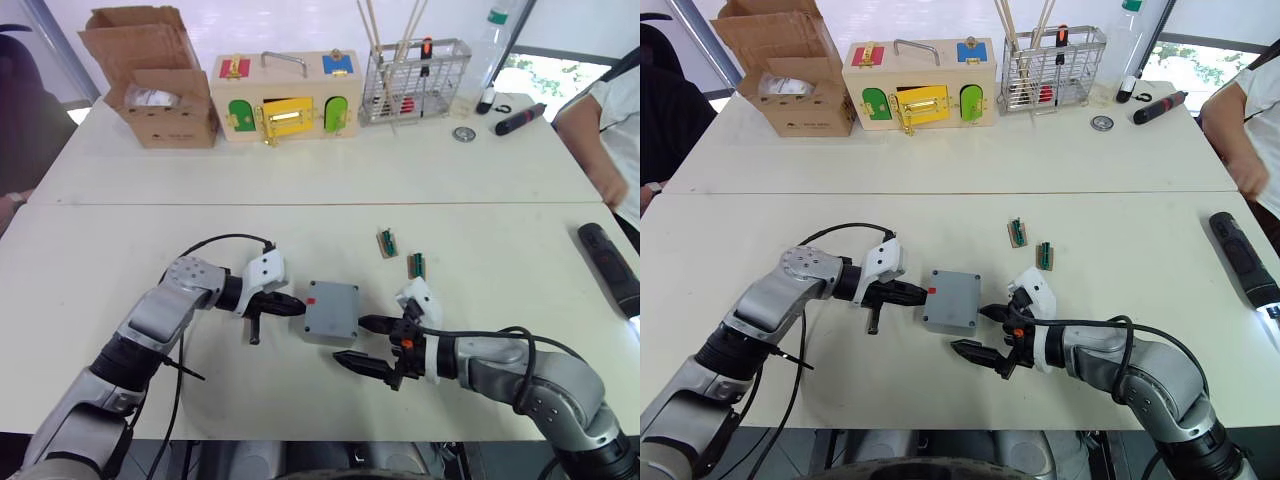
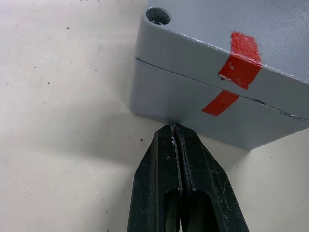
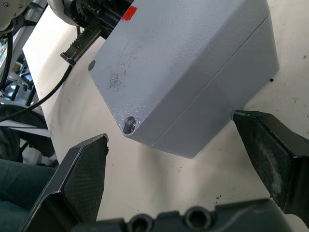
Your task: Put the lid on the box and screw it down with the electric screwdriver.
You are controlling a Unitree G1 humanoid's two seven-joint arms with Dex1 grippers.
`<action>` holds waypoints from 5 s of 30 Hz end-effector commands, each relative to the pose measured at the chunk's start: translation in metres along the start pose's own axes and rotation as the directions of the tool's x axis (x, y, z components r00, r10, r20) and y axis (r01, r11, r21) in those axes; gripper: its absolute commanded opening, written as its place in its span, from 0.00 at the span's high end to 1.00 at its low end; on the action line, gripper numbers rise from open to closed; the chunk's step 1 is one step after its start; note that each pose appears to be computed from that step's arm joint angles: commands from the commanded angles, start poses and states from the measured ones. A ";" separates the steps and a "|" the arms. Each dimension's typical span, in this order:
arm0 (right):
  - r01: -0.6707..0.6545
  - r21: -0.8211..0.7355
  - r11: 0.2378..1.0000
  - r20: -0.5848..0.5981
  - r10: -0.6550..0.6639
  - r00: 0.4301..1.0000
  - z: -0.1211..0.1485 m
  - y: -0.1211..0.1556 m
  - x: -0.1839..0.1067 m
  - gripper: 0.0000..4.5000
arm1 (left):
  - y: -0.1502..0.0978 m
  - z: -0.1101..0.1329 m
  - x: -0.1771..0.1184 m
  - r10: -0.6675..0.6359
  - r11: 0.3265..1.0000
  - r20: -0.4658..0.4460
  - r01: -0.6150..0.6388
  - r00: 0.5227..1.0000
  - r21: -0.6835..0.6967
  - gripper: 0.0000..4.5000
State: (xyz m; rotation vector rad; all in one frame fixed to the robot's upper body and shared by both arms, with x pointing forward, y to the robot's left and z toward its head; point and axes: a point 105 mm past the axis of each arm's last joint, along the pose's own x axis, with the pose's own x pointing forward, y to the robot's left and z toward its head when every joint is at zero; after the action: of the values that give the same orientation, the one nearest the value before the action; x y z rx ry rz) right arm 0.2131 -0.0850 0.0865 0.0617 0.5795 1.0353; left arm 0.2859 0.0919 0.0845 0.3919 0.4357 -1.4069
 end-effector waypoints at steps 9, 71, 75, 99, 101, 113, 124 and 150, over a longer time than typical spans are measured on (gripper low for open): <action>-0.091 -0.017 0.996 0.061 0.092 0.994 0.010 0.028 0.014 0.01 | 0.009 0.037 0.025 -0.018 0.993 0.100 0.006 0.995 0.121 1.00; -0.142 -0.251 0.957 0.015 0.151 0.988 0.032 0.000 -0.010 0.01 | -0.015 0.016 -0.009 0.053 0.997 0.077 -0.049 0.996 -0.056 1.00; -0.134 -0.254 0.958 0.024 0.144 0.989 0.034 -0.001 -0.010 0.01 | -0.015 0.016 -0.009 0.049 0.997 0.079 -0.045 0.996 -0.056 1.00; 0.297 -0.241 0.924 0.264 -0.232 0.936 0.087 -0.081 -0.051 0.01 | -0.013 0.094 -0.068 -0.015 1.000 0.180 0.011 0.984 0.028 1.00; 0.339 -0.246 0.908 0.287 -0.266 0.920 0.088 -0.092 -0.044 0.05 | -0.015 0.098 -0.065 -0.022 0.999 0.185 0.016 0.982 0.035 1.00; 0.496 -0.229 0.838 0.369 -0.397 0.840 0.085 -0.127 -0.024 0.40 | -0.024 0.097 -0.060 -0.008 1.000 0.179 0.004 0.984 0.020 1.00; 0.513 -0.213 0.832 0.384 -0.412 0.827 0.084 -0.133 -0.023 0.76 | -0.020 0.091 -0.057 0.011 1.000 0.167 -0.012 0.986 0.004 1.00; 0.490 -0.261 0.832 0.507 -0.314 0.803 0.118 -0.106 -0.044 0.99 | -0.019 0.081 -0.056 0.015 1.000 0.154 -0.014 0.988 -0.006 1.00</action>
State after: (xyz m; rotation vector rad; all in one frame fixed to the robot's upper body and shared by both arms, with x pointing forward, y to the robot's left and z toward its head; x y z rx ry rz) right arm 0.3430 -0.1537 0.1412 -0.1613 0.0568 0.6348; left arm 0.2671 0.0950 0.1778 0.2551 0.3348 -1.4064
